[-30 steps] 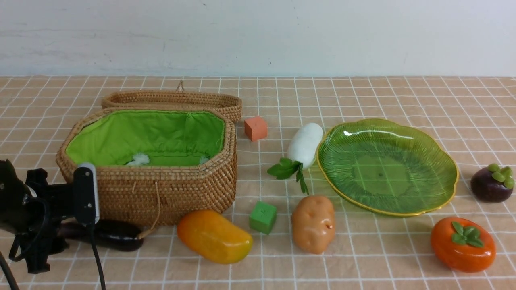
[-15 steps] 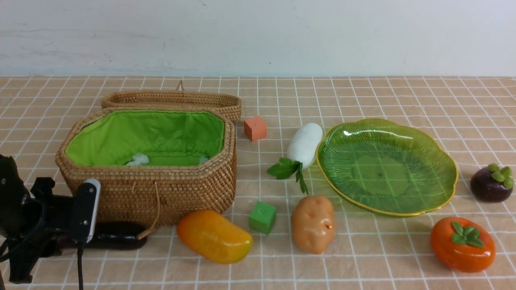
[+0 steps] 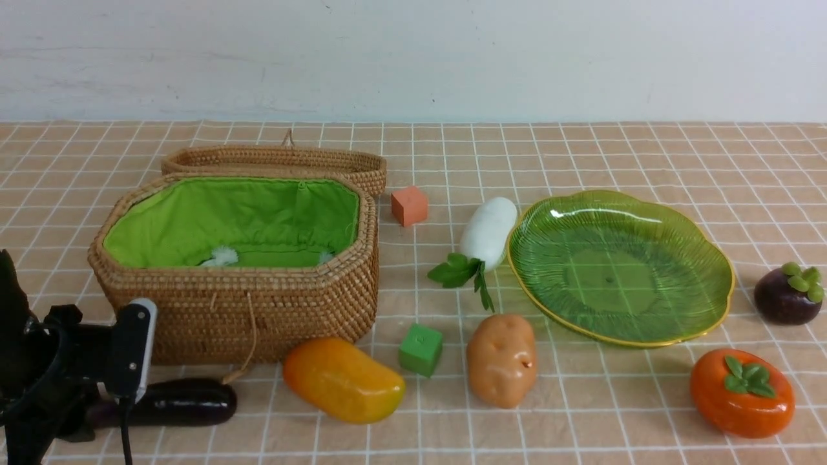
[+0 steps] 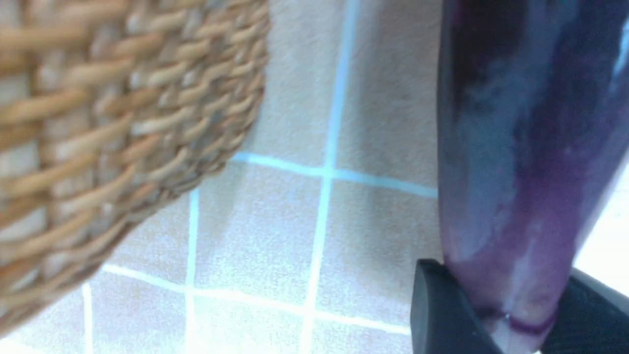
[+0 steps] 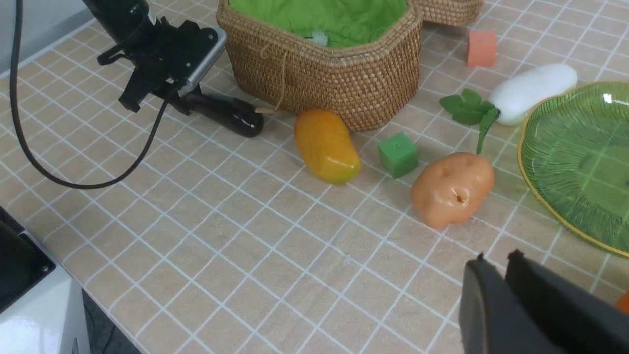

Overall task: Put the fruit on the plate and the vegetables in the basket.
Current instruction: Use the left arm to grab an eggplant and put it into the left basket

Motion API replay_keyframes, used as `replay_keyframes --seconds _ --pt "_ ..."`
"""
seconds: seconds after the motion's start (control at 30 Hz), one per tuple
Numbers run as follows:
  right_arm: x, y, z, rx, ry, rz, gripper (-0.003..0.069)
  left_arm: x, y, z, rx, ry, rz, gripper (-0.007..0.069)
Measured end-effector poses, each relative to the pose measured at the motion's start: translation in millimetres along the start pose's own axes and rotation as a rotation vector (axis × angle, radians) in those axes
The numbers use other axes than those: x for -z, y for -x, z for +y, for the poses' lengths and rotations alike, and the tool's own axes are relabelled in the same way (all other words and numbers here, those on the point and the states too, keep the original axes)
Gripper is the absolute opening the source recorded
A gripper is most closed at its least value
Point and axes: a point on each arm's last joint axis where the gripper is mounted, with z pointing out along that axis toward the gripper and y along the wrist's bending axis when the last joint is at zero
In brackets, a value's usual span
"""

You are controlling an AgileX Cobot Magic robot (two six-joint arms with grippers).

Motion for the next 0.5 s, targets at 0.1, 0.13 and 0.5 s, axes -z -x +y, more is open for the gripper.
replay_keyframes --seconds 0.1,0.13,0.5 --pt "0.0 0.2 -0.1 0.003 -0.001 -0.002 0.0075 14.2 -0.1 0.0 0.002 0.030 -0.003 0.0243" --pt "0.0 0.3 -0.2 0.004 -0.002 -0.004 0.0076 21.3 -0.2 -0.7 0.002 0.041 -0.003 0.0243" --pt "0.1 3.7 -1.8 0.004 -0.019 -0.040 0.0081 94.3 5.0 -19.2 0.000 0.201 -0.039 0.0242"
